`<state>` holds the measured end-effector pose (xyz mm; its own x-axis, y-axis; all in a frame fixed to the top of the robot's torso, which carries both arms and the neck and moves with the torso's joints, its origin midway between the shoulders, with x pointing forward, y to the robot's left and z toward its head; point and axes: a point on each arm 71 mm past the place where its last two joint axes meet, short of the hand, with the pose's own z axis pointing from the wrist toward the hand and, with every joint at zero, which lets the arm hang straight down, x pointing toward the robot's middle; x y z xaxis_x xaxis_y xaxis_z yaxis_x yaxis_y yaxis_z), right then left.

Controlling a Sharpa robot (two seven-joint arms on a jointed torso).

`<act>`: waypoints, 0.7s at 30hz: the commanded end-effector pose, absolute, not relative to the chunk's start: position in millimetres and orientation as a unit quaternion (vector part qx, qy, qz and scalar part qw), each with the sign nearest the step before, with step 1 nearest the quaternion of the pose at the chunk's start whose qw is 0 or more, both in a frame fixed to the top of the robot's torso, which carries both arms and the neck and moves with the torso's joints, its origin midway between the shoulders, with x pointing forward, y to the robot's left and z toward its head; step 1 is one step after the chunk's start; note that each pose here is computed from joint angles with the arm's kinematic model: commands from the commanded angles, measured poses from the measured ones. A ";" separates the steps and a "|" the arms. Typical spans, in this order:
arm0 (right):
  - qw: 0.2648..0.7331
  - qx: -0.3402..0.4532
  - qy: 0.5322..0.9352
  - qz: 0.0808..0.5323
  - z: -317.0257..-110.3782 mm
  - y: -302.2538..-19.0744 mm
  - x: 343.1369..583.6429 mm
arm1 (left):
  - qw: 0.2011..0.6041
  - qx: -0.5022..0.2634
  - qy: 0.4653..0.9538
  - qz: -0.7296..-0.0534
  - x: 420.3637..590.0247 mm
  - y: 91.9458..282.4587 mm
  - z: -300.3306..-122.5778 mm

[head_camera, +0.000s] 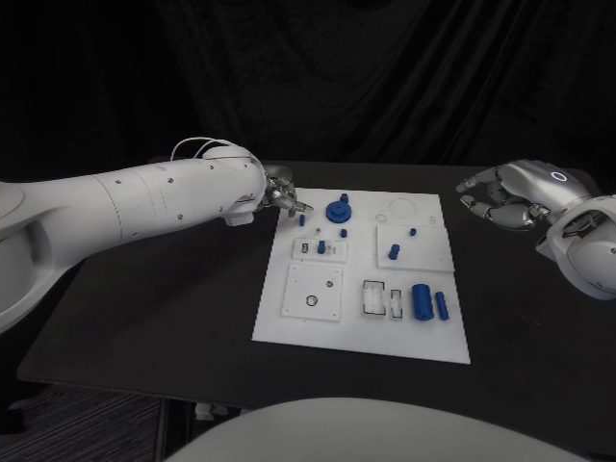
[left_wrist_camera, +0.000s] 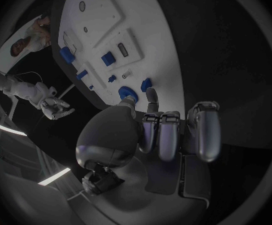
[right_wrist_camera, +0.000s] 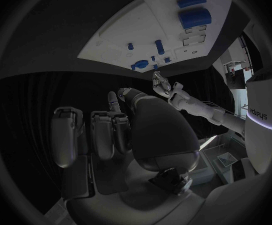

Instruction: Assemble the parts on the task board

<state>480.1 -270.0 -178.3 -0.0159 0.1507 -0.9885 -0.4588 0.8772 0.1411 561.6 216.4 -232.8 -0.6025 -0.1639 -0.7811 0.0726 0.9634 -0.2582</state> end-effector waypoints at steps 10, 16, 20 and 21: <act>0.692 -0.111 0.679 0.217 -179.3 -270.6 479.5 | 0.439 -0.026 0.888 -0.135 562.7 213.4 -235.7; 0.692 -0.111 0.679 0.217 -179.2 -271.0 479.3 | 0.438 -0.025 0.889 -0.134 563.5 212.4 -236.8; 0.692 -0.111 0.679 0.218 -179.2 -270.5 479.2 | 0.436 -0.025 0.890 -0.133 564.1 212.1 -237.7; 0.692 -0.111 0.679 0.218 -179.2 -270.3 479.2 | 0.436 -0.025 0.890 -0.133 564.2 212.0 -238.0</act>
